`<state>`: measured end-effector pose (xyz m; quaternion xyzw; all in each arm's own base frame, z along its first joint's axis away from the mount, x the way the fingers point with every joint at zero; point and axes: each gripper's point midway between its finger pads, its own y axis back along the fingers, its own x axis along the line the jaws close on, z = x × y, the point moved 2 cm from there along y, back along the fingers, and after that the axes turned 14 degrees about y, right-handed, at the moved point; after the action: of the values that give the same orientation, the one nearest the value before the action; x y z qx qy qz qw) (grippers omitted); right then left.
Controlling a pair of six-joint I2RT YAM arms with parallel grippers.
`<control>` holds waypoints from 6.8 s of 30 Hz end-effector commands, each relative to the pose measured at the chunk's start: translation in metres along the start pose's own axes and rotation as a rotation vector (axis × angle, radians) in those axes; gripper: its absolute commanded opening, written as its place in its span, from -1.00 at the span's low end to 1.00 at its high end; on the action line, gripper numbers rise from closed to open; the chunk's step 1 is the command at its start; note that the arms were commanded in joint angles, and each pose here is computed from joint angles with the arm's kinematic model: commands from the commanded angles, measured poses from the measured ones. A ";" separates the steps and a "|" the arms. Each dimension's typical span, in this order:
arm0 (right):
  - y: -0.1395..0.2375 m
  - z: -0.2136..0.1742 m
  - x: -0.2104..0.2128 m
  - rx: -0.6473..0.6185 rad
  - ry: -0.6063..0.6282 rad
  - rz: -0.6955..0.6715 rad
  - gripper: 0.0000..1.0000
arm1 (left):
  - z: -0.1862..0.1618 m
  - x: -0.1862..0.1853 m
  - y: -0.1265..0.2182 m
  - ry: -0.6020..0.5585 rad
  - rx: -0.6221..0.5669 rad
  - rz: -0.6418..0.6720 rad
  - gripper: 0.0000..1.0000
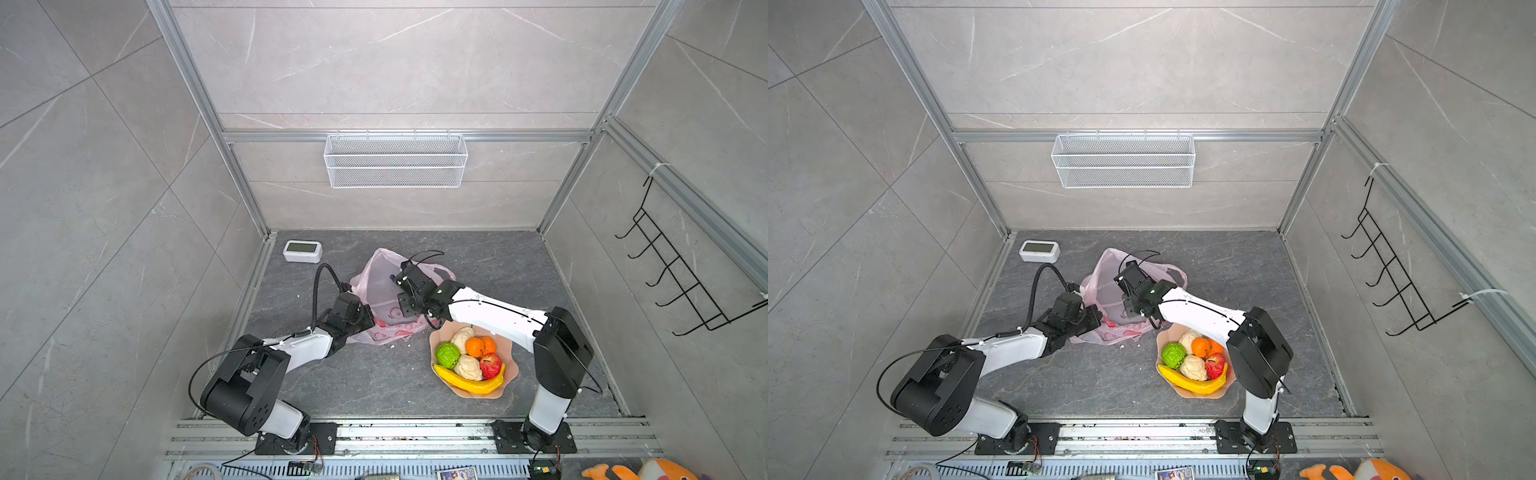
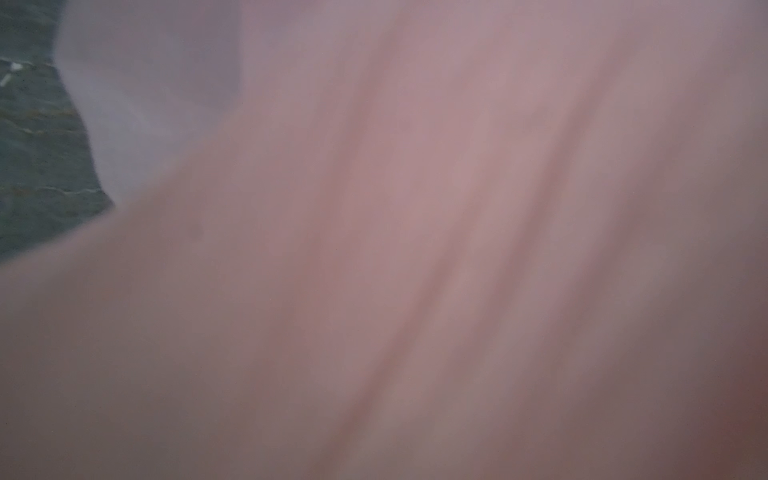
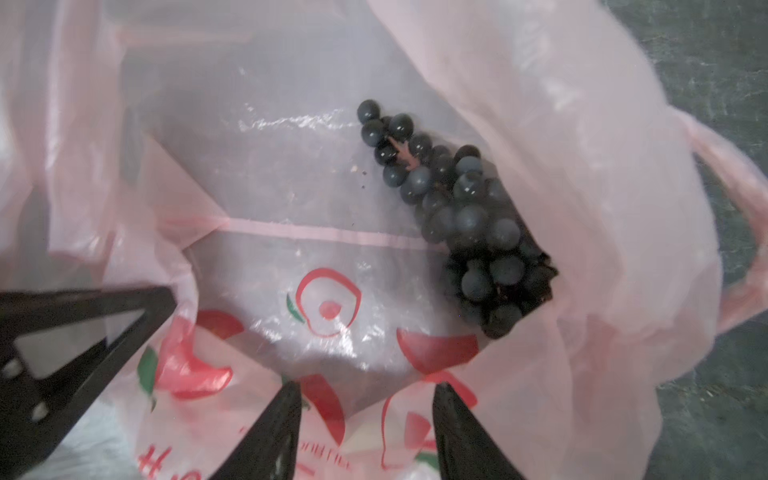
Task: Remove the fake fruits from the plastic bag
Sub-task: 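Move the right gripper back into the bag toward the black grapes, then grasp the black grapes in the bag with the right gripper, then lift the grapes out of the bag and carry them over the bowl, then lower the black grapes onto the fruit in the peach bowl with the right gripper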
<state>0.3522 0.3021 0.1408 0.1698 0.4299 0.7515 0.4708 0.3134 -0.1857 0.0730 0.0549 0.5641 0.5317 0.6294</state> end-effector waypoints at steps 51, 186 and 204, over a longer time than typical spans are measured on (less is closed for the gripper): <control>-0.068 -0.013 -0.010 0.208 -0.103 0.240 0.88 | -0.043 -0.059 -0.035 -0.298 0.162 -0.021 -0.91; 0.167 -0.113 -0.103 0.023 -0.149 -0.124 -1.00 | -0.025 -0.035 -0.033 -0.230 0.096 0.086 -0.92; 0.150 -0.145 -0.118 0.119 -0.164 -0.187 -1.00 | -0.025 -0.035 -0.034 -0.228 0.100 0.087 -0.92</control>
<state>0.2329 0.1097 0.1978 0.2186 0.4472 0.6715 0.5489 0.3189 -0.2386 0.0571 0.1777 0.5083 0.5221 0.6614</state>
